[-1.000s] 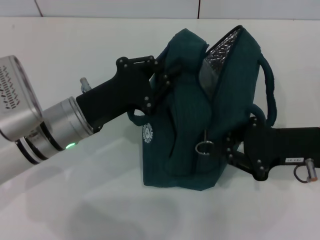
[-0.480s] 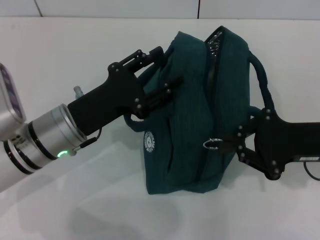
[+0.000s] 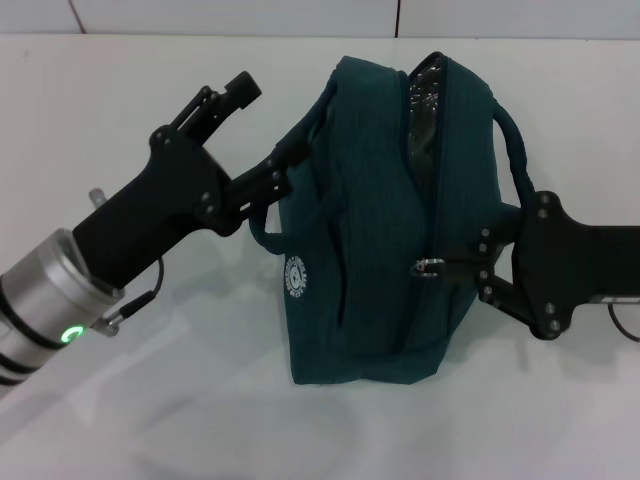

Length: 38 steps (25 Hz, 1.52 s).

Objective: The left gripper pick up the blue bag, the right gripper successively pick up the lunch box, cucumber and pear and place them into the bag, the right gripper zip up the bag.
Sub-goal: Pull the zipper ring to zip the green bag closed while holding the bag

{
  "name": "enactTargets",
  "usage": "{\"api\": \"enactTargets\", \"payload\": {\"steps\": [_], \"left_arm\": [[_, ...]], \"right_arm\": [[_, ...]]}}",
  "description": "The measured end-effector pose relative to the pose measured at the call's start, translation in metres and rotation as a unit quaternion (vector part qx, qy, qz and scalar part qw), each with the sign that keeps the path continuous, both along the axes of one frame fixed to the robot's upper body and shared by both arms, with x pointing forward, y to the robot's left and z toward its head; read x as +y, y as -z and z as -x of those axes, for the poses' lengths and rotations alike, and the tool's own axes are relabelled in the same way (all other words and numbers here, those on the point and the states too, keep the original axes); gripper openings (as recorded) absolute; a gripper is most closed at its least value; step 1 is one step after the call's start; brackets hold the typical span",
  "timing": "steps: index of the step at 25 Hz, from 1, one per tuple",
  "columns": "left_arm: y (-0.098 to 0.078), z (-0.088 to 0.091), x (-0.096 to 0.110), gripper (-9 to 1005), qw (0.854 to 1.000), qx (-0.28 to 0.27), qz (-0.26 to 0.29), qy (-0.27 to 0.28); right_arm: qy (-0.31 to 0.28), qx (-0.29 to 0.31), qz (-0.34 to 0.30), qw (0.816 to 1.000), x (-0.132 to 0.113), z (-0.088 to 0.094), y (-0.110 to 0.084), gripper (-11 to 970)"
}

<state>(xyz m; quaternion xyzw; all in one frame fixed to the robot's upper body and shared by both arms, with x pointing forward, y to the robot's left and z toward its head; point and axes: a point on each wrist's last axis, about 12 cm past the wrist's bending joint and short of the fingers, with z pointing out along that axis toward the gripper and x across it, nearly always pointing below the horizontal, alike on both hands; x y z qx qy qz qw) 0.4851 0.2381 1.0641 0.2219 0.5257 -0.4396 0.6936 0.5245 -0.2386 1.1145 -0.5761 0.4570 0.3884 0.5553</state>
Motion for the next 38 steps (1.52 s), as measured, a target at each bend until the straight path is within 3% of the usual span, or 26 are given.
{"api": "enactTargets", "payload": {"steps": [12, 21, 26, 38], "left_arm": [[0.019, 0.037, 0.016, 895, 0.999, 0.031, 0.0, -0.027], [0.03, 0.056, 0.013, 895, 0.999, 0.037, -0.032, 0.005], [0.034, 0.055, 0.006, 894, 0.997, 0.046, -0.053, 0.027], [0.036, 0.039, 0.003, 895, 0.996, 0.059, -0.07, 0.005]], "right_arm": [[0.022, -0.067, -0.025, 0.997, 0.005, -0.013, -0.01, 18], [0.023, -0.096, -0.052, 0.994, 0.025, -0.027, -0.015, 18], [0.013, -0.088, -0.054, 0.995, 0.038, -0.033, -0.017, 18], [-0.001, -0.078, -0.057, 0.995, 0.052, -0.035, -0.015, 19]]}}
